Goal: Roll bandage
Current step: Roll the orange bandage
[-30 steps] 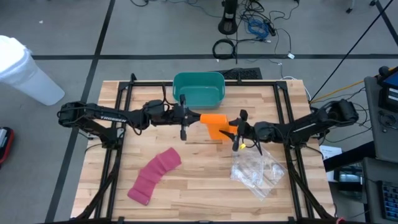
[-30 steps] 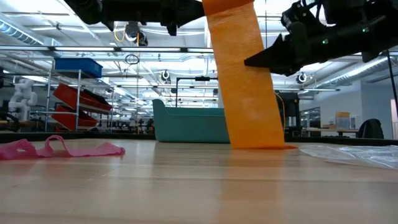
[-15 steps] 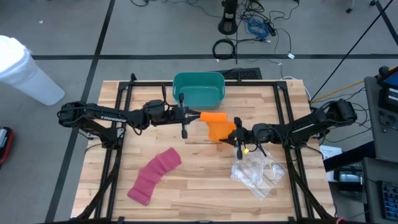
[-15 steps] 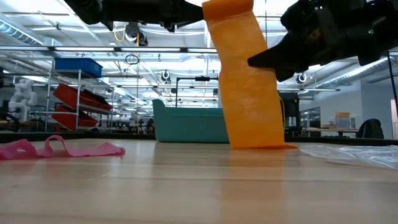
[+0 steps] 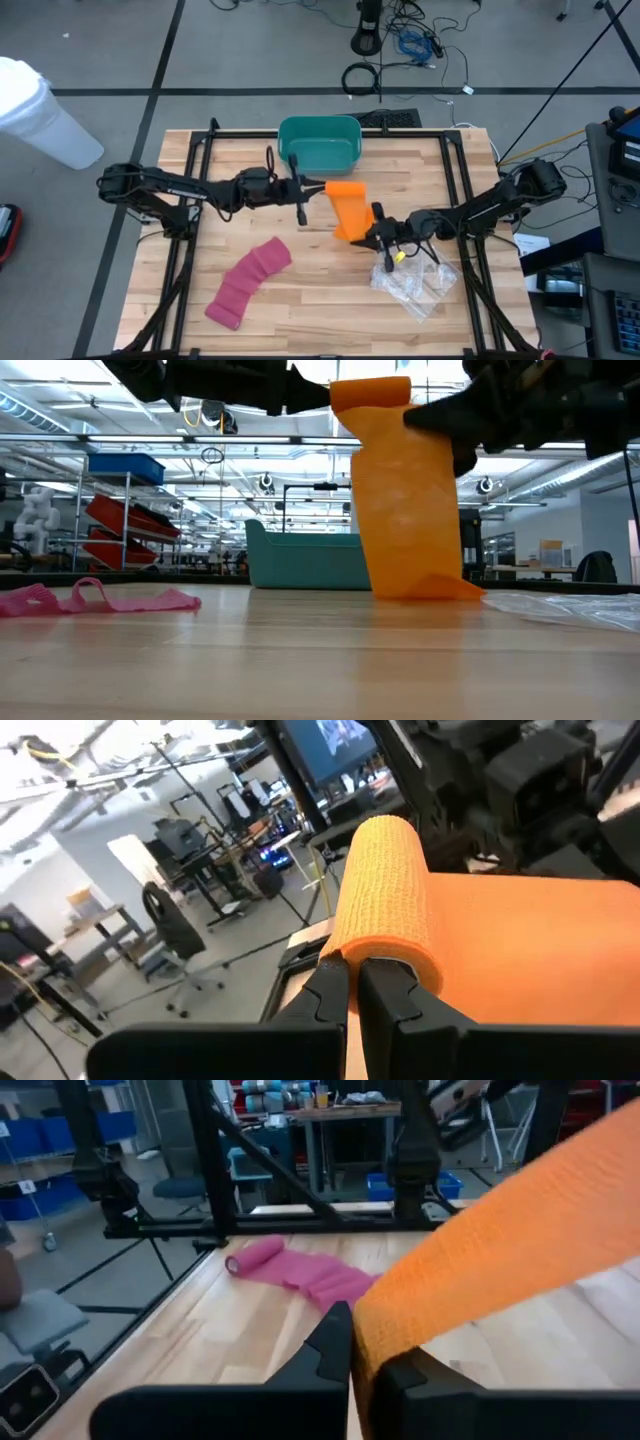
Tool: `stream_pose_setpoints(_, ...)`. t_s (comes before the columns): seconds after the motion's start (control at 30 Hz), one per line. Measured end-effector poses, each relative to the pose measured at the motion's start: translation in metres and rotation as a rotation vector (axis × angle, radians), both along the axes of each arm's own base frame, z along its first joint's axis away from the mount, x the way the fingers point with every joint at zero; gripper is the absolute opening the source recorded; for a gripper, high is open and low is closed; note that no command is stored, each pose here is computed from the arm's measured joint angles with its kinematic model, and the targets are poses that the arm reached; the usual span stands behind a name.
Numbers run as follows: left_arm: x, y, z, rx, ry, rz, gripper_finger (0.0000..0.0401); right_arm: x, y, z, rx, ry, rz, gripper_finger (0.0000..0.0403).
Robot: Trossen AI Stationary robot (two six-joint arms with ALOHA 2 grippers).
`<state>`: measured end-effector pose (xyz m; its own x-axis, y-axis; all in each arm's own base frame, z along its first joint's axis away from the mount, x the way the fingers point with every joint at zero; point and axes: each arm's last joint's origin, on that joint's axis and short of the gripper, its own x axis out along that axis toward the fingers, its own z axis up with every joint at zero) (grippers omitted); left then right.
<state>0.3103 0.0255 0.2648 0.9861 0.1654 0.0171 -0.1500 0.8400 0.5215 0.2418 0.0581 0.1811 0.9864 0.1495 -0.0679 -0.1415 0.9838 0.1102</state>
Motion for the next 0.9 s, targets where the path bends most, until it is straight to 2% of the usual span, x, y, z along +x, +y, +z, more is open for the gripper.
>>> stream_pose_setpoints(0.17,0.001,-0.006,0.000,0.066,-0.003,0.000,0.0004,0.009,0.004,0.009,0.003,0.012,0.050,0.0000)
stream_pose_setpoints(0.33,0.001,-0.010,-0.001,0.138,0.025,0.045,0.0004,0.020,0.008,0.030,0.020,-0.055,0.108,0.0000)
stream_pose_setpoints(0.57,0.001,-0.010,-0.004,0.143,0.051,0.058,0.0004,0.026,0.006,0.046,0.029,-0.105,0.109,0.0000)
stream_pose_setpoints(0.77,0.001,-0.010,-0.006,0.167,0.081,0.061,0.0004,0.021,-0.005,0.062,0.039,-0.169,0.075,0.0000)
stream_pose_setpoints(0.9,0.001,-0.011,-0.005,0.164,0.073,0.058,0.0004,0.019,-0.005,0.056,0.047,-0.085,0.076,0.0006)
